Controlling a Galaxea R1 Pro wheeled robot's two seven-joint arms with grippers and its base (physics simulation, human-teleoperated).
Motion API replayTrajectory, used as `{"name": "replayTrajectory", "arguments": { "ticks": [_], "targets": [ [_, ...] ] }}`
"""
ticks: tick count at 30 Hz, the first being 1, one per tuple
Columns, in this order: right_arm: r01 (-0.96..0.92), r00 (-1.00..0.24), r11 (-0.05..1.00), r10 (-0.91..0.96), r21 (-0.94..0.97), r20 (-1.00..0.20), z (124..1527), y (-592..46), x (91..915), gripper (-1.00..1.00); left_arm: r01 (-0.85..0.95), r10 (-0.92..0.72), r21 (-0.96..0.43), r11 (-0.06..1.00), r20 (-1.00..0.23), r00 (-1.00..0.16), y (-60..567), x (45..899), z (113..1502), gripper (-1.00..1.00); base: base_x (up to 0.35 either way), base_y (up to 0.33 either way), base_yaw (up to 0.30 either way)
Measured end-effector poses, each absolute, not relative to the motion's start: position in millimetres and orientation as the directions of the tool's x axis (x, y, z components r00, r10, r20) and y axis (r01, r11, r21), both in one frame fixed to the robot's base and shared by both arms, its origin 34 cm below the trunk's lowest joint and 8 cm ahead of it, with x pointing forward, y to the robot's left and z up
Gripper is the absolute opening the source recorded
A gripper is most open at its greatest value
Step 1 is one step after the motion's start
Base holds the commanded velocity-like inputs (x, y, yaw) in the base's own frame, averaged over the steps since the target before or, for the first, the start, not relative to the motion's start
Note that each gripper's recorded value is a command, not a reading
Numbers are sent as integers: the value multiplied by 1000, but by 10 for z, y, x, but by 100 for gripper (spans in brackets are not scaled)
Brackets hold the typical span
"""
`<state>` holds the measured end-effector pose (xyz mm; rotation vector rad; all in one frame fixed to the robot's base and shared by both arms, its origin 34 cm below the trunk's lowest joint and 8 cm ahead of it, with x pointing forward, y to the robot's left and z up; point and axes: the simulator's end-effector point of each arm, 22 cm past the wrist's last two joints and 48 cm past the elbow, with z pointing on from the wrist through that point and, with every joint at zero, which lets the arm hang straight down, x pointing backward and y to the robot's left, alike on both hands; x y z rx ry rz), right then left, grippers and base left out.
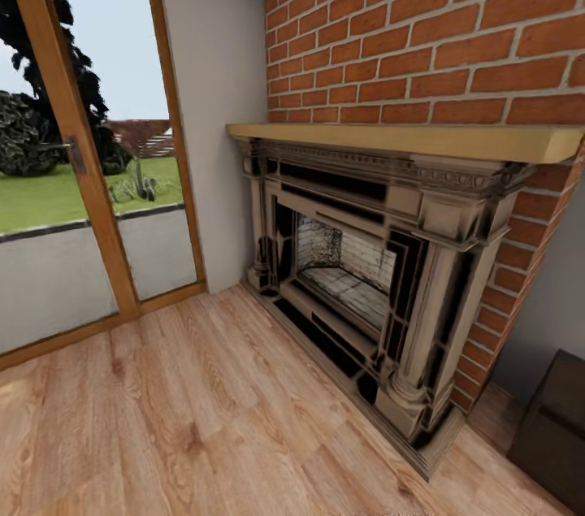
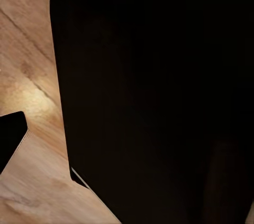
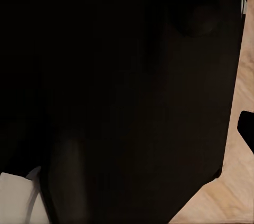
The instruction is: Place each of the two pumpkins and all three candles from the living room inside a cabinet in the living room (use any cabinet), then make sure every cabinet is closed, and position the cauldron so it is next to a table in the living room.
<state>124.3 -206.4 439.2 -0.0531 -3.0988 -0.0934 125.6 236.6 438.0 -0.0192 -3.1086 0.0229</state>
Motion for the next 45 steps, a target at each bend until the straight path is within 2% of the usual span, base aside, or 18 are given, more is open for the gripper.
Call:
{"name": "replayTrajectory", "arguments": {
  "ticks": [45],
  "targets": [
    [34,-999,998,32,60,41,4392,-2065,1246,100,13,14,-15,1000,33,-999,2366,1256,4380,100,0,0,-295]
  ]
}}
